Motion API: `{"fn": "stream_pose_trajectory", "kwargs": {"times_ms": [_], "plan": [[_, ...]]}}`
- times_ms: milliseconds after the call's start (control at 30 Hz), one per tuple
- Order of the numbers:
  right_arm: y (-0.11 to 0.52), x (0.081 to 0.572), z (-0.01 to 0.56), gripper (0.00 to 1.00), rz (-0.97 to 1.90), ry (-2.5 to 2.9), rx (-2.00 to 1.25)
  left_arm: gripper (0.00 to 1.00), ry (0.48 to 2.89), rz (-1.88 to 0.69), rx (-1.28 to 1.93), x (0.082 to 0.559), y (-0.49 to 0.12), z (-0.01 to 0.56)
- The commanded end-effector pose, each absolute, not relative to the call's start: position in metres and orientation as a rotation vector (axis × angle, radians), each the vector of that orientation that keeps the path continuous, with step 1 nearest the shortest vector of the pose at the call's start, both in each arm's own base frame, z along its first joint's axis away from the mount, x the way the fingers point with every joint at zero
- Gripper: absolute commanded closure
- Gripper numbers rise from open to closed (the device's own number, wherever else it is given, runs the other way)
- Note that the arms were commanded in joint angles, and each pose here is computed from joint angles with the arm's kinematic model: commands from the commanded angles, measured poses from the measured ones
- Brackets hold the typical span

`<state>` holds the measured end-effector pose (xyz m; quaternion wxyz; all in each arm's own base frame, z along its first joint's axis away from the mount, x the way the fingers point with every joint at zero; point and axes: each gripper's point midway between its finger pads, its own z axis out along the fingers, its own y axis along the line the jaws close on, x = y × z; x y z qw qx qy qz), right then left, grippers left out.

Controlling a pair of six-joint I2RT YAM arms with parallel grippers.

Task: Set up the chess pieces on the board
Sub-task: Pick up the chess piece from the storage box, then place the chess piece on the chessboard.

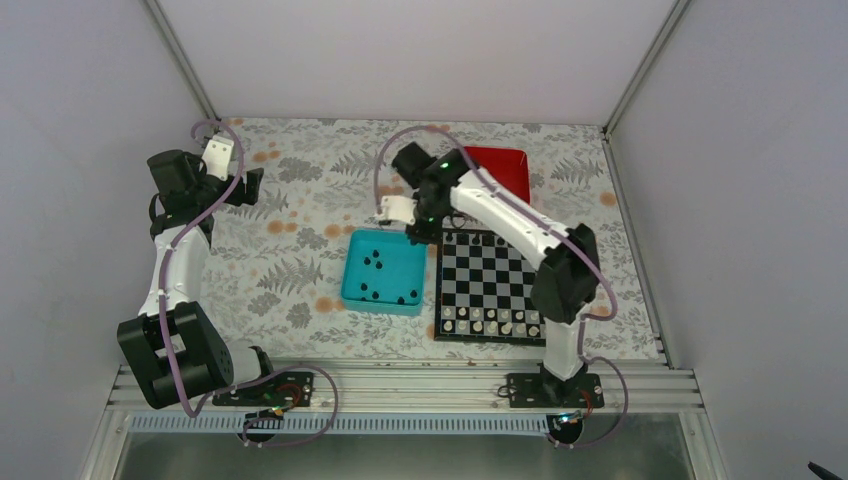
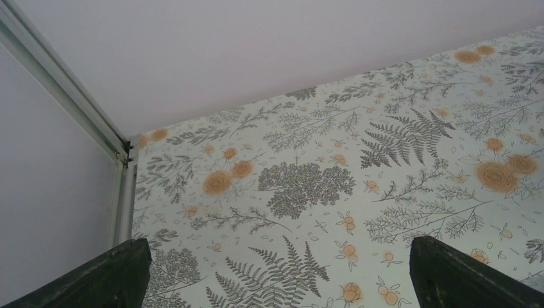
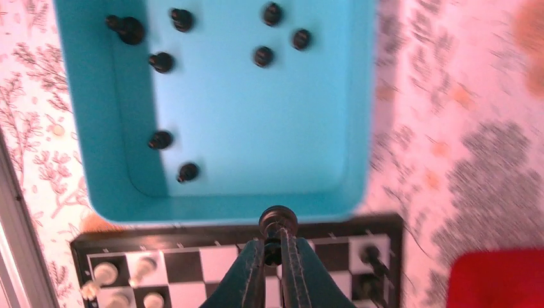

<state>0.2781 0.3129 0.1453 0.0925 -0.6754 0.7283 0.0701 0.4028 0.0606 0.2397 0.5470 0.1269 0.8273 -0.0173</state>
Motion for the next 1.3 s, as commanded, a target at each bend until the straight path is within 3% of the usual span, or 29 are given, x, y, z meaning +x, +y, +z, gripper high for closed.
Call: {"fn": "stream_pose_trajectory", "kwargs": {"times_ms": [0, 267, 667, 833, 1267], "plan": [[0.274, 0.297, 0.165, 0.91, 0.150, 2.239, -1.891, 0.00, 1.922, -0.040, 0.308, 0.402, 0.060, 0.253], [0.222, 0.315, 0.137, 0.90, 0.155, 2.396, -1.797, 0.00, 1.920, -0.051, 0.312, 0.402, 0.059, 0.253], [0.234, 0.327, 0.079, 0.86, 0.231, 2.456, -1.837, 0.00, 1.924, -0.051, 0.311, 0.401, 0.059, 0.252], [0.234, 0.335, 0.081, 0.86, 0.236, 2.455, -1.825, 0.00, 1.923, -0.044, 0.309, 0.401, 0.060, 0.252], [0.210, 0.301, 0.074, 0.79, 0.214, 2.523, -1.811, 0.00, 1.925, -0.047, 0.308, 0.403, 0.060, 0.251]]}}
